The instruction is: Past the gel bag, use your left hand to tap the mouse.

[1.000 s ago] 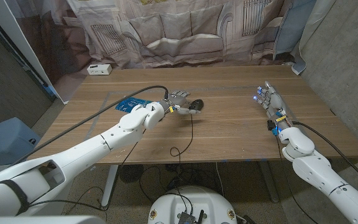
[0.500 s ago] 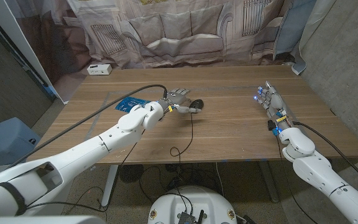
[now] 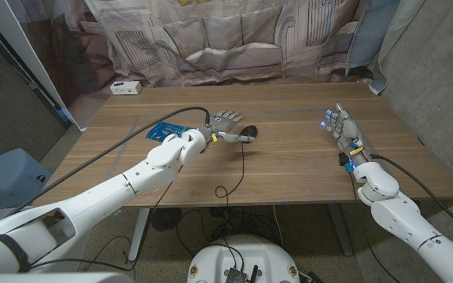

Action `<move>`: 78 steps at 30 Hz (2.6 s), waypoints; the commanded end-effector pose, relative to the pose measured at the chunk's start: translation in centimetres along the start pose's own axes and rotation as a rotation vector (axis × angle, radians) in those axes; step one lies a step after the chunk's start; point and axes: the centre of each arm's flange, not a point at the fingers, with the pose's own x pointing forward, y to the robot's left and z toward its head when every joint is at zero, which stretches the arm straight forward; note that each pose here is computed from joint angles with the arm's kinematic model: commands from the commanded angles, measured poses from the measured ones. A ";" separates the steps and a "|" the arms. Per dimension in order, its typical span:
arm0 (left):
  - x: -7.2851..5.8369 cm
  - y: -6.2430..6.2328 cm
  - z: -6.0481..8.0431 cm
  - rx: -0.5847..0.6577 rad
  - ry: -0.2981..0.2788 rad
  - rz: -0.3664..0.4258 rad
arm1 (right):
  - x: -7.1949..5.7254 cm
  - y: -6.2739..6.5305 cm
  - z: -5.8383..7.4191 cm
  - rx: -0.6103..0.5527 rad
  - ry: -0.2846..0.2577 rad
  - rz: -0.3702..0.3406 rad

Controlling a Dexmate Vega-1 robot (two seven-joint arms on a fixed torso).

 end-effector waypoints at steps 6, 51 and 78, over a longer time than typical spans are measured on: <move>-1.4 0.6 -0.8 -0.097 0.030 0.046 | -0.3 0.1 0.4 -0.008 -0.006 0.008; -4.2 1.7 -4.8 -0.490 0.099 0.165 | -0.1 0.4 0.6 -0.006 -0.026 0.042; -5.3 1.1 -8.0 -0.806 0.027 0.285 | 0.2 0.8 0.5 -0.011 -0.041 0.042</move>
